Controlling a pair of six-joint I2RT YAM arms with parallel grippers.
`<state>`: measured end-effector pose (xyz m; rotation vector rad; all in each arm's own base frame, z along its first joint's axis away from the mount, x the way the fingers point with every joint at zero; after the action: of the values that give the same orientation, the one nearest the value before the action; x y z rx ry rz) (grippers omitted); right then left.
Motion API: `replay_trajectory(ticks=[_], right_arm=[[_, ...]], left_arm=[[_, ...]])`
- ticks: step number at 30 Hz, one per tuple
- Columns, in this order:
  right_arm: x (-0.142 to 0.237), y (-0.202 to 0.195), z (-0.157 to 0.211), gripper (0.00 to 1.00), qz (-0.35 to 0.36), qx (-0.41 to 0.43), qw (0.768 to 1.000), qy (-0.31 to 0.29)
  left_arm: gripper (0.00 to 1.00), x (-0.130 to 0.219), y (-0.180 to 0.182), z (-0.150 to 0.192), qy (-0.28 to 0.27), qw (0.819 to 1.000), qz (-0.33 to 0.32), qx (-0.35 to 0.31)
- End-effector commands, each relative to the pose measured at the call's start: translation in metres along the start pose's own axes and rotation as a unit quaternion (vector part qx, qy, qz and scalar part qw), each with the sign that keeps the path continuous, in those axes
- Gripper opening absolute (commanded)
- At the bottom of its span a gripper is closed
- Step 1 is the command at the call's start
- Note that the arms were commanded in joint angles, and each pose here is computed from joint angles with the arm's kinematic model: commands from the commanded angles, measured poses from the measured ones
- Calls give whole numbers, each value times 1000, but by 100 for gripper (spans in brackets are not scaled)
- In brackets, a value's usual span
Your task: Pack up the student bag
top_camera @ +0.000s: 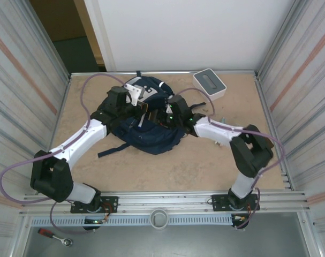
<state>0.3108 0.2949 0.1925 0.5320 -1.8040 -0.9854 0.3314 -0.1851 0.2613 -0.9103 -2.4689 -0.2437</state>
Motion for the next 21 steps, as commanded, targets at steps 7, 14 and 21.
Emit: replay_trajectory(ticks=[7, 14, 21], right_arm=[[139, -115, -30, 54, 250, 14, 958, -141], [178, -190, -53, 74, 403, -37, 899, -169], [149, -222, -55, 75, 431, -63, 892, -121]], left_arm=[[0, 22, -5, -25, -84, 996, 13, -1], [0, 19, -6, -16, -74, 997, 16, 2], [0, 13, -6, -6, -60, 998, 18, 0]])
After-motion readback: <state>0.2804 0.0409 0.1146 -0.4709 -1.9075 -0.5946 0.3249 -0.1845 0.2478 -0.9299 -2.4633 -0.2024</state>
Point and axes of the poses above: each hand's point on the last joint's axis, 136 mm out from that joint toward the fingers, its own x axis back along the fingers, its own y axis along the line the jaws close on, z = x × y, the point moved 7 cm from there along x, back along the fingers, and after that the axes turned 12 degrees about -x, right-handed, at the moved point
